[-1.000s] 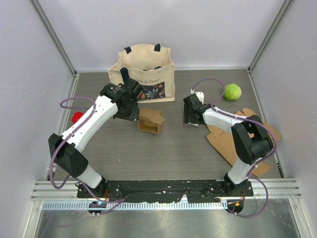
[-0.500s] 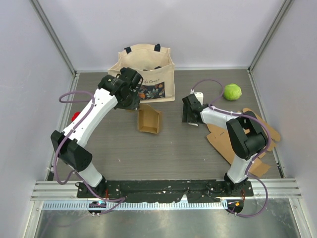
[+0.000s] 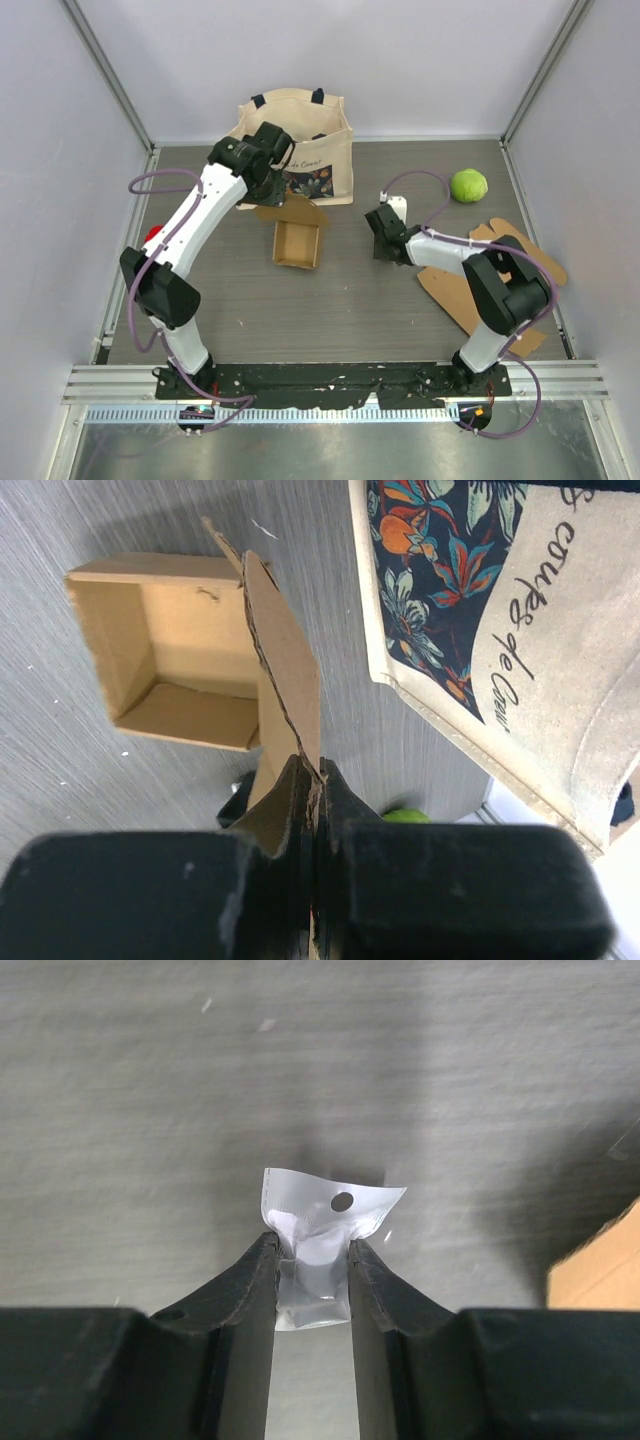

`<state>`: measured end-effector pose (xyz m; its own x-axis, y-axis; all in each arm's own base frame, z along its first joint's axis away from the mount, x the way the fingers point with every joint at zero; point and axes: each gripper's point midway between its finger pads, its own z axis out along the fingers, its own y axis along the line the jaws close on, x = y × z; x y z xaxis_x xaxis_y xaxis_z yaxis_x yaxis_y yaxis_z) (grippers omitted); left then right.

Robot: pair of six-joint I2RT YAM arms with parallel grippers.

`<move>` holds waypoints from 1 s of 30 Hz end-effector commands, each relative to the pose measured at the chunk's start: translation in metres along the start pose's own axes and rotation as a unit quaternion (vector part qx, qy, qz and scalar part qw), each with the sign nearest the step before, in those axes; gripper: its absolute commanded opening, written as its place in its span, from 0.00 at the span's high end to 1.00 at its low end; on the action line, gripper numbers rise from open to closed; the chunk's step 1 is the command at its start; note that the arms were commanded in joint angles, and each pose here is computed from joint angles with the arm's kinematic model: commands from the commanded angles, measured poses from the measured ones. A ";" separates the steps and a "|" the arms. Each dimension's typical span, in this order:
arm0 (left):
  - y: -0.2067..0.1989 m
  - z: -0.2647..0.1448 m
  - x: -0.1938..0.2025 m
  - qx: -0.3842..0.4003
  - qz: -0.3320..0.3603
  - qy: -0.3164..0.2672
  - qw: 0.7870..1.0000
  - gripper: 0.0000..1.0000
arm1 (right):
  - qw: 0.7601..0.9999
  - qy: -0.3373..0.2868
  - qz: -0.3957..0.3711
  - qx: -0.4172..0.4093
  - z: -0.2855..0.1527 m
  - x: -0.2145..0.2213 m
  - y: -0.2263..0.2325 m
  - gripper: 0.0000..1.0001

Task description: Fold the paper box

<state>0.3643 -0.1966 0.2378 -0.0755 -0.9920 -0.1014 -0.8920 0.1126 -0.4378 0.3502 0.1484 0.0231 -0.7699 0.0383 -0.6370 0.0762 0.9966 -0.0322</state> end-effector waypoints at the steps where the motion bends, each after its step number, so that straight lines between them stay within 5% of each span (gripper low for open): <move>1: 0.030 0.001 -0.029 -0.074 -0.067 -0.067 0.993 1.00 | 0.998 -0.053 -0.016 -0.036 -0.039 -0.013 0.014 0.80; 8: 0.033 0.007 -0.029 -0.086 -0.056 -0.078 0.992 1.00 | 0.966 -0.132 -0.088 -0.202 -0.154 -0.008 0.093 0.82; 12: 0.032 0.005 -0.028 -0.088 -0.058 -0.074 0.992 1.00 | 0.901 -0.195 -0.132 -0.364 -0.211 -0.010 0.159 0.79; 16: 0.034 0.002 -0.027 -0.092 -0.062 -0.068 0.992 1.00 | 0.872 -0.271 -0.184 -0.365 -0.210 -0.033 0.182 0.78; 23: 0.034 -0.007 -0.030 -0.087 -0.073 -0.064 0.992 1.00 | 0.854 -0.343 -0.226 -0.321 -0.171 -0.060 0.221 0.76; 25: 0.034 -0.007 -0.028 -0.088 -0.074 -0.056 0.992 1.00 | 0.853 -0.348 -0.230 -0.313 -0.161 -0.067 0.233 0.67; 27: 0.036 -0.006 -0.027 -0.091 -0.067 -0.055 0.992 1.00 | 0.858 -0.362 -0.226 -0.286 -0.156 -0.081 0.230 0.44; 30: 0.038 -0.006 -0.028 -0.095 -0.060 -0.058 0.992 1.00 | 0.857 -0.366 -0.213 -0.294 -0.169 -0.081 0.218 0.24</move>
<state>0.3772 -0.1997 0.2301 -0.0681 -0.9910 -0.1152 -0.8958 0.1115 -0.4302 0.3062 0.3747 0.1158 -0.1827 -0.3415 -0.9220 -0.6652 0.7335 -0.1399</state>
